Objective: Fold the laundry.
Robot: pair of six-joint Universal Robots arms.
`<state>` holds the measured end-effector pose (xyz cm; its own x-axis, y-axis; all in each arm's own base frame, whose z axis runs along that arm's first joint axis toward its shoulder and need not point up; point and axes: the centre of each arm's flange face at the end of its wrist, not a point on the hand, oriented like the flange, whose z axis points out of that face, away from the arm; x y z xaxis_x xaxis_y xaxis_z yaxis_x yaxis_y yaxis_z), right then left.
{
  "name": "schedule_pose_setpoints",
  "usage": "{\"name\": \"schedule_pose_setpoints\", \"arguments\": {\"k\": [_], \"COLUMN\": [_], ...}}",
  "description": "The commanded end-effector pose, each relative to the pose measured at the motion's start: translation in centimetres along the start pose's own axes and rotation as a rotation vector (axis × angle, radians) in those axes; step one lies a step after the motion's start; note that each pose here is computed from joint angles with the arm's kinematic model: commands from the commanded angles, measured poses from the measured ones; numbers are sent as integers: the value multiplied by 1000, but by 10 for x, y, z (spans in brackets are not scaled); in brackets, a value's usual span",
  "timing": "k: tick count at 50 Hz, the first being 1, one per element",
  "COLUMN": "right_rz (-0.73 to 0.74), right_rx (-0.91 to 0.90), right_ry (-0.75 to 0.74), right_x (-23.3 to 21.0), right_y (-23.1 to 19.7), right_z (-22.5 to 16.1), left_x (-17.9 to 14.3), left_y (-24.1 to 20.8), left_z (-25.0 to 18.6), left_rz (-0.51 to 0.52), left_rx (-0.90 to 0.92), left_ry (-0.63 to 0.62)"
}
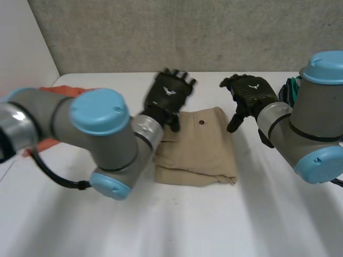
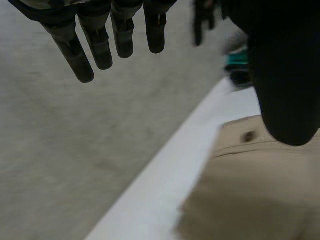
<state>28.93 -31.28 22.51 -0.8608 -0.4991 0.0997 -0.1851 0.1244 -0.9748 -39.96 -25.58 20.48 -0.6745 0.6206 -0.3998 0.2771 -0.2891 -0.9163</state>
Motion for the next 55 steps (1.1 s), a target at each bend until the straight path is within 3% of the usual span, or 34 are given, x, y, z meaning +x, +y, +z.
{"name": "schedule_pose_setpoints", "arguments": {"k": [1, 9, 17, 24, 31, 39, 43, 49, 55], "right_rz": [-12, 5, -25, -119, -139, -149, -163, -166, -186], "right_rx": [-73, -212, -242, -255, -212, -82, -8, -63, -50], "right_ry": [-45, -127, -134, -146, -133, -38, -23, -42, -120], "right_x": [-8, -18, -20, -21, -18, -4, -8, -18, -50], "right_y": [27, 63, 76, 83, 64, 10, 1, 37, 78], "right_z": [20, 41, 47, 48, 45, 17, -2, -33, -53], "left_x": [32, 23, 28, 33, 23, -5, -24, -41, -46], "left_y": [36, 54, 65, 79, 54, -10, -42, -64, -57], "left_z": [14, 13, 2, 4, 8, -1, -10, -29, -40], "left_rz": [-8, 15, 99, 162, 165, 122, 47, -77, -147], "left_rx": [-116, -261, -353, -372, -317, -190, -112, -18, -9], "left_ry": [102, 38, 85, 105, 82, 17, 6, 176, 313]}}
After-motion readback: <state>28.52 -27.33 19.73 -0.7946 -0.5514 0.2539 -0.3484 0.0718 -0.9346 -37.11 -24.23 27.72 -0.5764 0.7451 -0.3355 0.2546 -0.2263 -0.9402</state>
